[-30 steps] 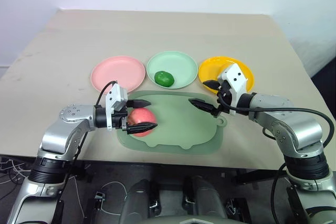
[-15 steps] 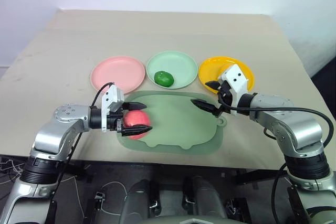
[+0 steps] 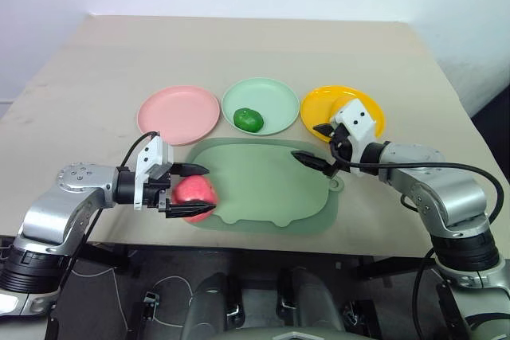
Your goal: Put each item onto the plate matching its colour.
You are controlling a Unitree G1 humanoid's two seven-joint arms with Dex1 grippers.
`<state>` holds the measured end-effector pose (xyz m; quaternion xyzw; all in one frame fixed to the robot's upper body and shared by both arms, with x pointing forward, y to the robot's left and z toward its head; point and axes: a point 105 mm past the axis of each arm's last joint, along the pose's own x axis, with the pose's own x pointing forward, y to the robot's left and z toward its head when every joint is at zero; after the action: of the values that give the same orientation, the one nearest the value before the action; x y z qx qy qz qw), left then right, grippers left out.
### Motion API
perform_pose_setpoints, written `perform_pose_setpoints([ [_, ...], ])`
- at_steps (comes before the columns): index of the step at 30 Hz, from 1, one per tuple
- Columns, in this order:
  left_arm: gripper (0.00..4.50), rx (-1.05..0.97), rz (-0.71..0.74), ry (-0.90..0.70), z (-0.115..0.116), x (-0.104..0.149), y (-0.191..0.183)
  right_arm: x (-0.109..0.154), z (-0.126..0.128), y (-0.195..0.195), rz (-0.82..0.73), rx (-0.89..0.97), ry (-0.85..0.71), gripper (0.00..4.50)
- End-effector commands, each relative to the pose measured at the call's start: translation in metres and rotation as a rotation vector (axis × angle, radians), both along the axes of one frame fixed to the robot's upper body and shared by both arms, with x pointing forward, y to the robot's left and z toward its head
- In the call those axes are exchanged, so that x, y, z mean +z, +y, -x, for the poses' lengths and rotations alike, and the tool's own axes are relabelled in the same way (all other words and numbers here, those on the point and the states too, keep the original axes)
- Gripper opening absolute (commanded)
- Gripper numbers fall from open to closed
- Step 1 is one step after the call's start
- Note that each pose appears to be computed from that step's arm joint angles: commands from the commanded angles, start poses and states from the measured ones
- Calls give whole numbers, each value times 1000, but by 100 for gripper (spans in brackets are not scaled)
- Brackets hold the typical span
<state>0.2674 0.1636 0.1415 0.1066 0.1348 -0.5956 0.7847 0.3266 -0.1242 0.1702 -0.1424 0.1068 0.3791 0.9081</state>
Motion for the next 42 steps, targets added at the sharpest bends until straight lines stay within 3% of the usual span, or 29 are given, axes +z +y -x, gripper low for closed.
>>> perform_pose_setpoints([
  [1, 450, 16, -40, 48, 3, -16, 10, 12, -2, 0, 4, 8, -52, 445],
  [3, 450, 21, -36, 50, 2, -20, 13, 12, -3, 0, 7, 8, -55, 445],
  [7, 383, -9, -25, 111, 10, -27, 19, 12, -5, 0, 13, 10, -58, 450],
  [16, 380, 35, -2, 78, 7, -29, 31, 12, -5, 2, 14, 22, -63, 450],
  [26, 380, 220, 245, -105, -31, 29, 42, 32, 14, 16, -123, 147, -68, 450],
  [36, 380, 456, 329, -277, -82, 60, 45, 37, 39, 35, -222, 259, -91, 450],
  [42, 380, 622, 303, -345, -115, 80, 47, 29, 49, 42, -230, 309, -56, 450],
])
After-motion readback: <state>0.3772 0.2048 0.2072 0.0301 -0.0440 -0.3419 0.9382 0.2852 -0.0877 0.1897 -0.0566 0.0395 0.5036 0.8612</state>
